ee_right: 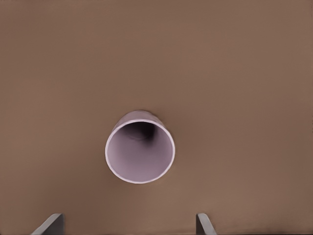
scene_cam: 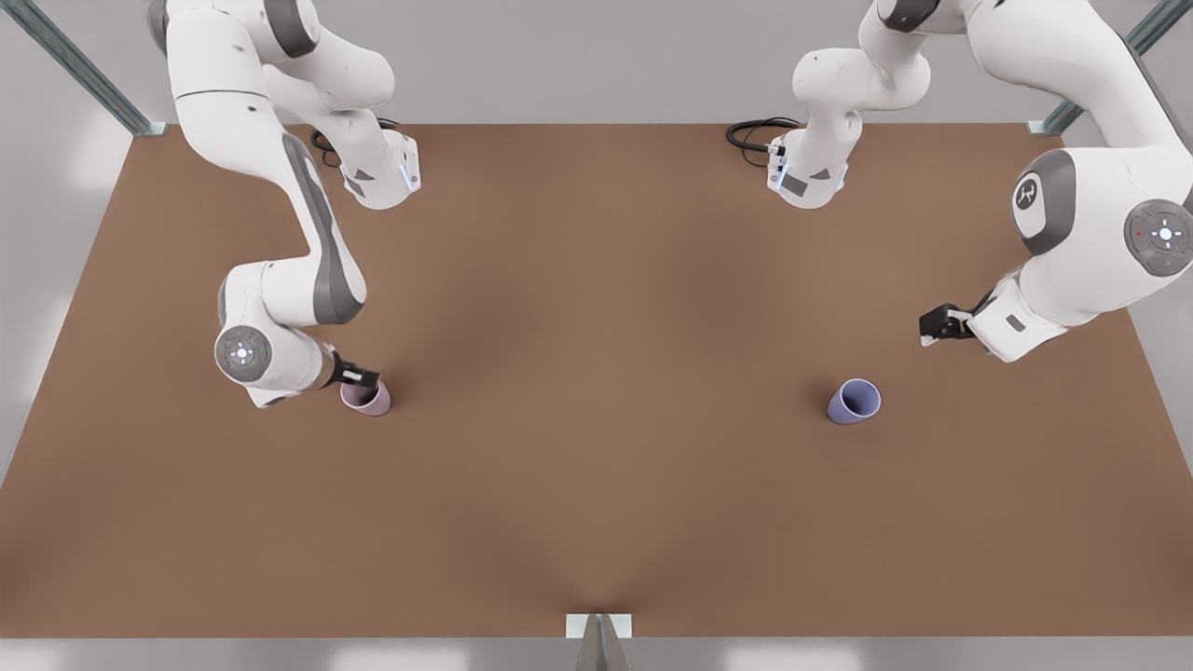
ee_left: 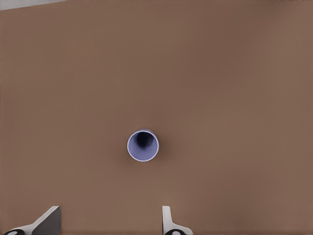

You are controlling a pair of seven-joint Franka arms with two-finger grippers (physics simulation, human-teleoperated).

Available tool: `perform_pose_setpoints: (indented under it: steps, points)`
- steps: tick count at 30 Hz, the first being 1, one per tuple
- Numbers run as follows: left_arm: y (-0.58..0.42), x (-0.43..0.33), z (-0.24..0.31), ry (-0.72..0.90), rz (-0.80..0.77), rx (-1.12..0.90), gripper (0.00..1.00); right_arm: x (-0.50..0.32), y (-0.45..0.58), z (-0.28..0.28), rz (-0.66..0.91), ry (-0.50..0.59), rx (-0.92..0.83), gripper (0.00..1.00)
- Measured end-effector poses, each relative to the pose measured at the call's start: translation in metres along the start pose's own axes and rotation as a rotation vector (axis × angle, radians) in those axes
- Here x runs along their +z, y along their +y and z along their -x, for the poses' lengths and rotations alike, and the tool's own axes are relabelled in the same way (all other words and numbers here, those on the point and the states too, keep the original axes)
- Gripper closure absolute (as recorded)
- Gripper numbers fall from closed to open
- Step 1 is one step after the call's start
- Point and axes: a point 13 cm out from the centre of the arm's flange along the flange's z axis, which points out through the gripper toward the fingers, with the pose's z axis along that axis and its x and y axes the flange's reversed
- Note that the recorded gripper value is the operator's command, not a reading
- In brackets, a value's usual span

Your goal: Stack the cups, with the pink cup at the bottom and the purple cup at the top

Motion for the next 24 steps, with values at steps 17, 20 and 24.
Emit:
perform_pose_setpoints:
  steps: [17,20,24]
  points:
    - [0.002,-0.002,-0.001,-0.001,0.011,0.005,0.0,0.051,-0.026,0.03,0.104,-0.076,0.318,0.0]
    - [0.002,-0.001,-0.002,0.003,0.011,0.005,0.0,0.058,-0.028,0.028,0.105,-0.079,0.297,0.01]
    - [0.002,0.001,-0.001,0.008,0.011,0.006,0.0,0.069,-0.037,0.019,0.099,-0.075,0.243,0.01]
